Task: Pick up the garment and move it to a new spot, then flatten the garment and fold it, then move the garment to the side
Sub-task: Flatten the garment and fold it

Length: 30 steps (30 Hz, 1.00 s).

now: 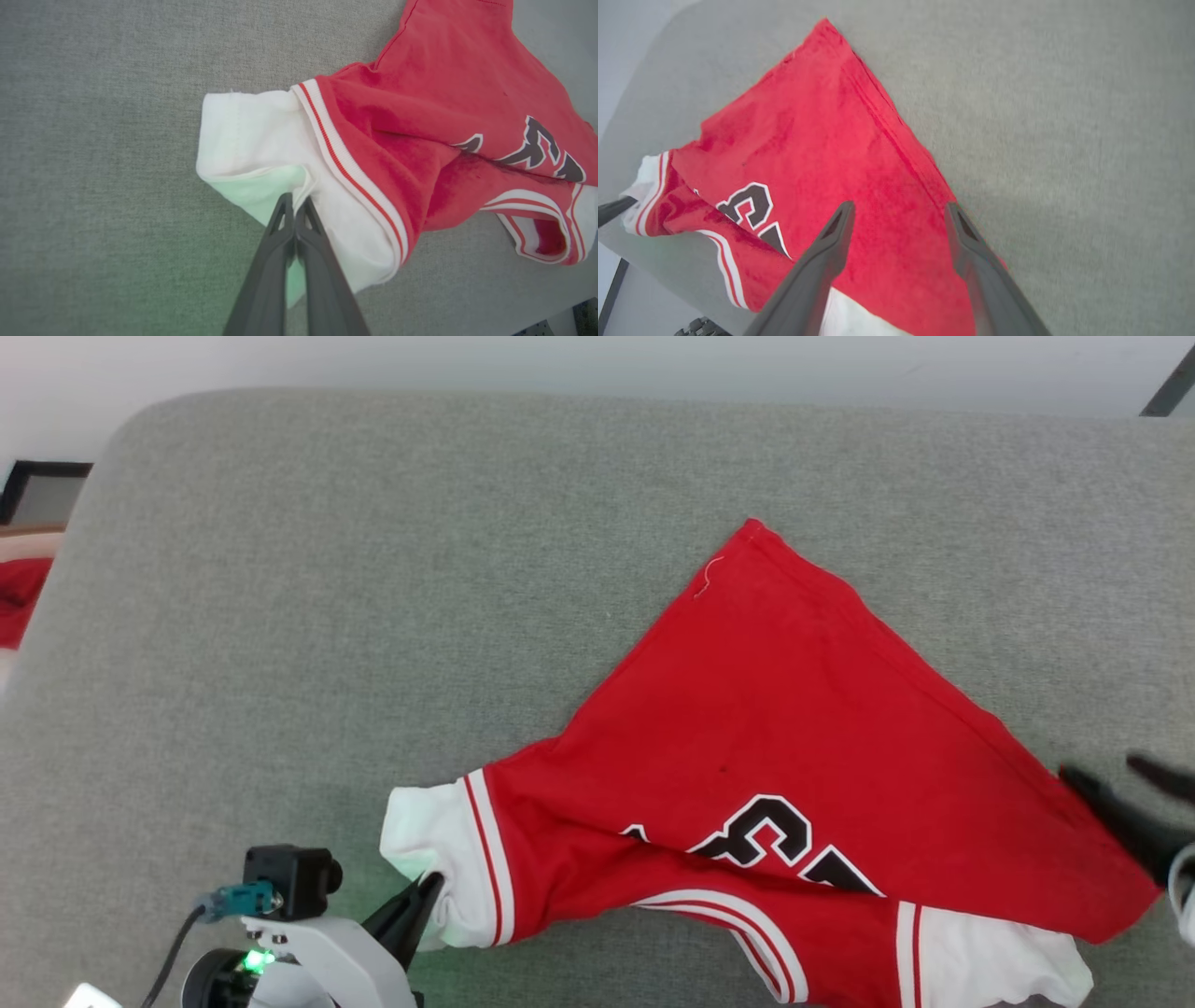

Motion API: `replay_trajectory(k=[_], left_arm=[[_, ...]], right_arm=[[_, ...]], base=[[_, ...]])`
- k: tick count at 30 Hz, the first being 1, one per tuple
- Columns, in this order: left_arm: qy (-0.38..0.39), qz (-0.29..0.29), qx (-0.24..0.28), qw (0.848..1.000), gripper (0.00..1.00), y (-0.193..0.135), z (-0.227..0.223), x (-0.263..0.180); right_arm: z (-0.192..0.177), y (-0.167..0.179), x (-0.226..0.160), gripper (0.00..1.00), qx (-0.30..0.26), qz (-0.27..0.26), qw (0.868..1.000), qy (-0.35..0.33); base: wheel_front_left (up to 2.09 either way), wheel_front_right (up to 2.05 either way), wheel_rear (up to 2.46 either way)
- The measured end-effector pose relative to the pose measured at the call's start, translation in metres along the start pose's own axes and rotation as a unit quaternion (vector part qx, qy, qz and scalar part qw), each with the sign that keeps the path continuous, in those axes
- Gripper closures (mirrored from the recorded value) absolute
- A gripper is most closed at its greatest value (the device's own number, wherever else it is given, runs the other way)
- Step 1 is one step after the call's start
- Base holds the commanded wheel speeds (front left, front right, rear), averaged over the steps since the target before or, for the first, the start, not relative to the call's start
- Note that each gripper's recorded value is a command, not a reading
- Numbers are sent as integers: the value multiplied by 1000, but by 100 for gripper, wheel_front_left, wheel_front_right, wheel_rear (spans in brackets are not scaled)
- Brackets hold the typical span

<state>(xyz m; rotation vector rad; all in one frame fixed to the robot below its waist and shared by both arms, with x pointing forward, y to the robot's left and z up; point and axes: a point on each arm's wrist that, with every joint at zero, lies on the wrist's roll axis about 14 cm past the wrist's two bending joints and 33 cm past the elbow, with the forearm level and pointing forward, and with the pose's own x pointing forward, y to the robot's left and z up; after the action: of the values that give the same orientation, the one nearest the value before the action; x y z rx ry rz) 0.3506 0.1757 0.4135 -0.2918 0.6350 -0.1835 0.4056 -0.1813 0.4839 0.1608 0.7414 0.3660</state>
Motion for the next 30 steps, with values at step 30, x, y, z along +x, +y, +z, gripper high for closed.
replay_trajectory(k=[30], left_arm=[[-3, 9, -34, 999, 100, 8, -14, 11]], right_arm=[[87, 79, 191, 0, -206, 94, 972, 59]], base=[[0, 0, 0]])
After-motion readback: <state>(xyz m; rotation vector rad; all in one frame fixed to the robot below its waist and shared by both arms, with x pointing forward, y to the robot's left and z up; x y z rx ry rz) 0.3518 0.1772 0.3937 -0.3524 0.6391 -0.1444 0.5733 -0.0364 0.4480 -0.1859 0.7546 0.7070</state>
